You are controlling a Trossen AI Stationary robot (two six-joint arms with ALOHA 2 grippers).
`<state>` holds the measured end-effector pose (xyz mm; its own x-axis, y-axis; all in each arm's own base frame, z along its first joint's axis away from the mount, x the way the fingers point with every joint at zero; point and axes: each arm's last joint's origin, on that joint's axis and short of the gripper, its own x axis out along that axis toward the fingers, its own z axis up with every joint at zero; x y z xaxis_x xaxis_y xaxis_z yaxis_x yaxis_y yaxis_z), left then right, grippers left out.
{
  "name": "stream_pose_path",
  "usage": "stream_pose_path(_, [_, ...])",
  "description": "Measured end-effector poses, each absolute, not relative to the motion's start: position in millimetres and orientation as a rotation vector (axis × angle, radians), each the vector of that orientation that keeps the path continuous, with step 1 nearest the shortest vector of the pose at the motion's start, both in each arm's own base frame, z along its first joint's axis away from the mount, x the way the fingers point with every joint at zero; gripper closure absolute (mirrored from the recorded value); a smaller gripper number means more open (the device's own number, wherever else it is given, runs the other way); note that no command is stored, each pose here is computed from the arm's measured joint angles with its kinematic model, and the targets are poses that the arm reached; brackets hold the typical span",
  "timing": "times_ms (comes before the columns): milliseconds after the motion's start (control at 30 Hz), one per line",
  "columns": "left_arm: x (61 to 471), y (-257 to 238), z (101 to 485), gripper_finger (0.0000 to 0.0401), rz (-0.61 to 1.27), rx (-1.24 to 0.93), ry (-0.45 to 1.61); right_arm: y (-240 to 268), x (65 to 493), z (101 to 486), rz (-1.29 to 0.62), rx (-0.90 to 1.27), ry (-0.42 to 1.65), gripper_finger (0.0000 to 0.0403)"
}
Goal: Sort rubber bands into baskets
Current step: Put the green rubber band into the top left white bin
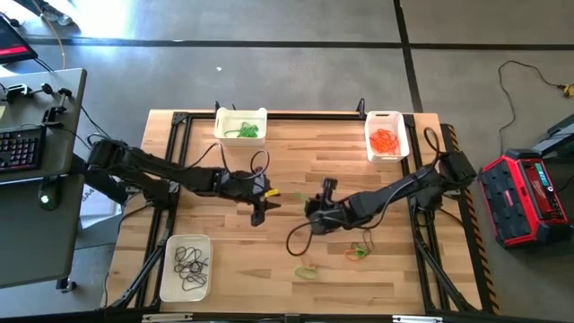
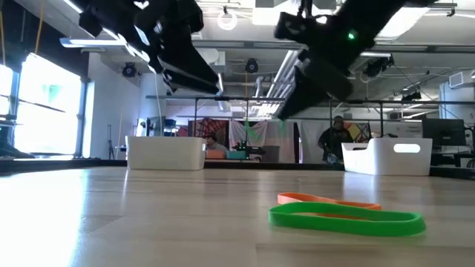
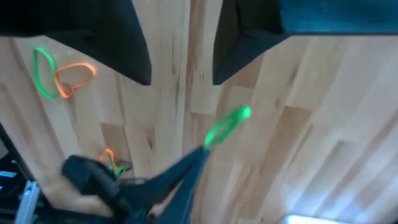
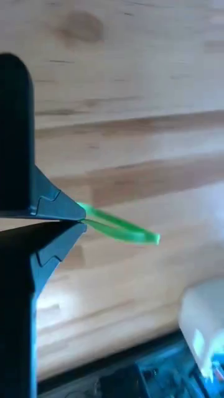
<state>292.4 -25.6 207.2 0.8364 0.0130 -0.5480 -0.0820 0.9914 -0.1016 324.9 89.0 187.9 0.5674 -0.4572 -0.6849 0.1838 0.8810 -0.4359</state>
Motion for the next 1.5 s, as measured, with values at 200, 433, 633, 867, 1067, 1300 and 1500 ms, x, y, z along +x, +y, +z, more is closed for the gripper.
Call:
stream_pose_path(200, [308.5, -28.8, 186.8, 0.0197, 0.104, -0.176, 0.556, 89.2, 335.5, 200.0, -0.408, -0.35, 0.799, 0.0402])
stream_pose_path(433, [324.5, -31.6, 175.3, 0.0186, 0.058, -0.172, 0.531, 90.7, 340.1, 204.0, -0.398, -0.343, 0.745, 0.0403])
stream_pose_path(633, [331.8, -32.3, 171.8, 0.0222, 0.063, -0.142, 0.543, 91.2, 341.2, 205.2, -0.398, -0.331, 0.73, 0.0403])
stream_pose_path(867, [329.2, -29.9, 174.2, 0.0383, 0.117, -0.069, 0.552, 91.7, 341.7, 205.6, -0.397, -0.307, 0.721, 0.0402])
stream_pose_path(1067, [322.7, -22.6, 184.6, 0.0399, 0.156, -0.067, 0.559, 91.3, 340.9, 205.2, -0.395, -0.327, 0.732, 0.034])
stream_pose_path(1300, [302.1, 2.6, 203.2, 0.0401, 0.343, -0.033, 0.622, 89.3, 340.4, 206.4, -0.48, -0.334, 0.706, 0.0224])
stream_pose_path(1500, [273.8, 51.3, 221.5, 0.0401, 0.551, -0.062, 0.682, 89.0, 340.0, 206.3, -0.487, -0.341, 0.709, 0.0199])
